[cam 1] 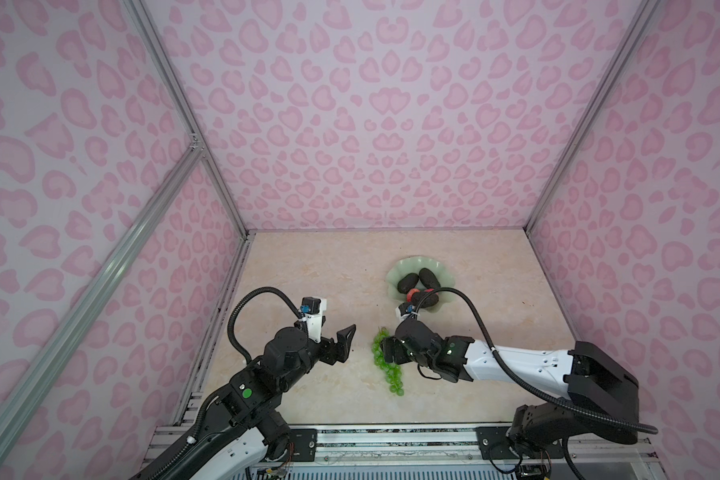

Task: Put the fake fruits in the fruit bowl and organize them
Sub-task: 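Lower the right gripper onto the green grapes and grasp the bunch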

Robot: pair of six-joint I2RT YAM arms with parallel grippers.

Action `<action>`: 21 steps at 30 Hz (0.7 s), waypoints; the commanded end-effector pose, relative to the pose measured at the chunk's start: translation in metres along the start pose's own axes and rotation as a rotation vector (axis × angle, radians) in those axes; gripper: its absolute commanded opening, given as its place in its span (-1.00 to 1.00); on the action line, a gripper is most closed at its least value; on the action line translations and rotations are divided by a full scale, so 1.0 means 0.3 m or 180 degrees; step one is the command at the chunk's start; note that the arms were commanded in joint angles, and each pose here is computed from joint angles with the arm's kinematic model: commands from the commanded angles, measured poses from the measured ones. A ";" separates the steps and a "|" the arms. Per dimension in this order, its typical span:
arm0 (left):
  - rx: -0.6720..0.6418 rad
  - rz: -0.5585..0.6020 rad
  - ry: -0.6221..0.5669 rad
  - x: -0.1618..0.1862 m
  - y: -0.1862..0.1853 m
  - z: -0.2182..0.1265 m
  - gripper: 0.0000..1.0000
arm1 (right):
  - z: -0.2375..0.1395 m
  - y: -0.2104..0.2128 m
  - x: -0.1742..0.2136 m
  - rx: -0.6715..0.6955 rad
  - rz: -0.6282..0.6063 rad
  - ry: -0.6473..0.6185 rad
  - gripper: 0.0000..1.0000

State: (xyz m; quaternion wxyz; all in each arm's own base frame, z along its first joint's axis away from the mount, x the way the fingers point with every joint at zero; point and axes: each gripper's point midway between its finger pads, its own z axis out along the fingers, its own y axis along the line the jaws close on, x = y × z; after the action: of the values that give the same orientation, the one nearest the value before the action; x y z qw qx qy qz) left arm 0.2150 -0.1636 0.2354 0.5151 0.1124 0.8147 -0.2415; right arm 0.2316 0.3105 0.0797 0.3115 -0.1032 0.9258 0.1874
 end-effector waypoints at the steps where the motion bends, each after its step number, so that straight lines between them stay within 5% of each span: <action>1: -0.0017 -0.0043 -0.0015 0.003 0.006 -0.002 0.84 | 0.049 0.010 -0.004 0.0048 0.0178 -0.0128 0.82; 7: 0.0020 -0.0064 -0.0007 0.010 0.002 -0.007 0.84 | 0.127 -0.009 0.045 0.0231 0.0288 0.0019 0.71; 15: 0.0018 -0.0059 -0.0010 0.009 0.003 -0.007 0.84 | 0.157 0.002 0.051 0.0204 0.0341 0.0027 0.00; 21: 0.0035 -0.0053 -0.0009 0.006 -0.003 -0.002 0.84 | 0.114 0.025 0.004 0.0019 0.0445 -0.0153 -0.23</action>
State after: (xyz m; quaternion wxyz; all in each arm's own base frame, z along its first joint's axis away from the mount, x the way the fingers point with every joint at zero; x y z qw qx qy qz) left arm 0.2122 -0.1628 0.2312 0.5098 0.1093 0.8169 -0.2467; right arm 0.2436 0.3340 0.0493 0.3085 -0.0455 0.9285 0.2016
